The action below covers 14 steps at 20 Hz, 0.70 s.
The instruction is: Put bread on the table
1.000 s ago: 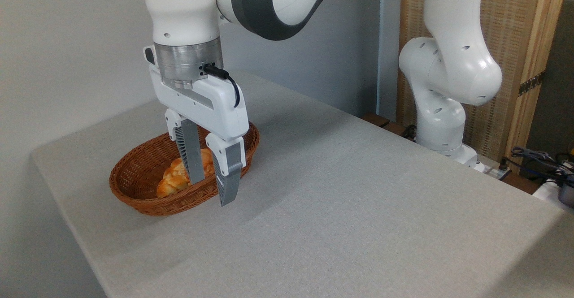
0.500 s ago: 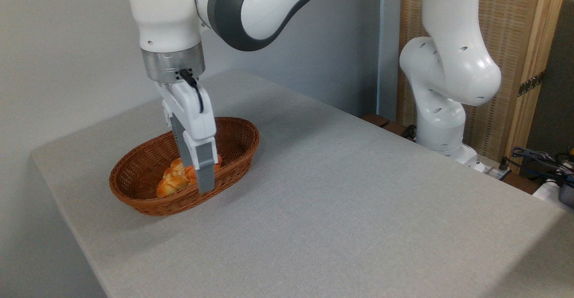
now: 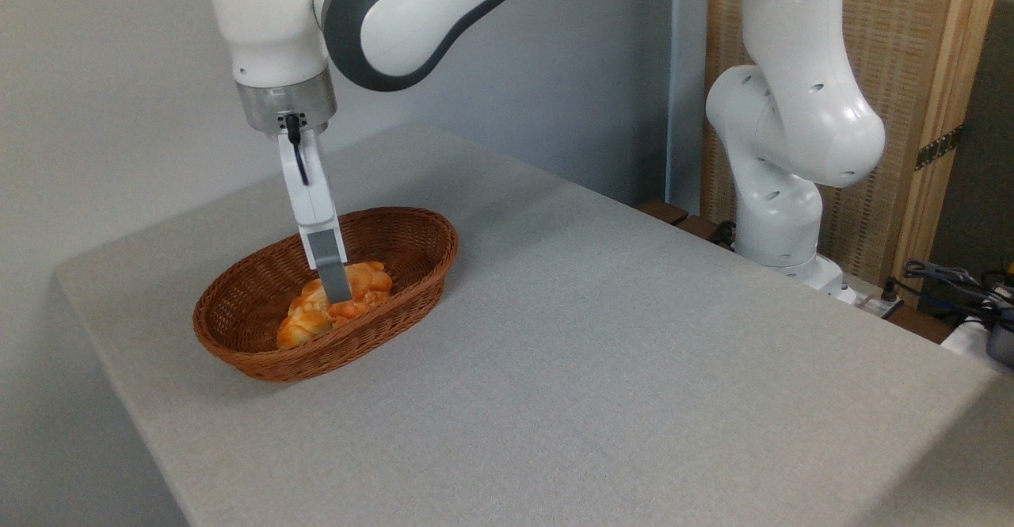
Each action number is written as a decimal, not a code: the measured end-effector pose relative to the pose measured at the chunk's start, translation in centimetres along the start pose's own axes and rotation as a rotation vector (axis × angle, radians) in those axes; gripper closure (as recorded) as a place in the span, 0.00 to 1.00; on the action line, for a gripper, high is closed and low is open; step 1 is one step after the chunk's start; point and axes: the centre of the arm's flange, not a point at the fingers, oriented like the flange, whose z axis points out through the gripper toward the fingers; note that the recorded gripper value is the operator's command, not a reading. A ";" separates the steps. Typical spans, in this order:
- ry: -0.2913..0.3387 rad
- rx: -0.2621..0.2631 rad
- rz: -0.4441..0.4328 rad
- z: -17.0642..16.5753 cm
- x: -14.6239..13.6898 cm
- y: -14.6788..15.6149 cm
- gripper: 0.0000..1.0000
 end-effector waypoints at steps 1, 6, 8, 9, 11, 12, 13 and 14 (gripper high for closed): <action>-0.004 -0.009 0.028 0.6 0.5 0.3 0.00; -0.014 -0.035 0.210 2.2 1.3 0.6 0.00; -0.015 -0.040 0.274 2.5 1.3 0.5 0.00; -0.015 -0.041 0.285 2.6 1.3 0.5 0.00; -0.016 -0.043 0.296 2.7 1.2 0.4 0.02; -0.017 -0.044 0.298 2.8 1.2 0.4 0.16; -0.018 -0.045 0.299 2.9 1.2 0.4 0.27; -0.020 -0.046 0.300 3.0 1.2 0.4 0.39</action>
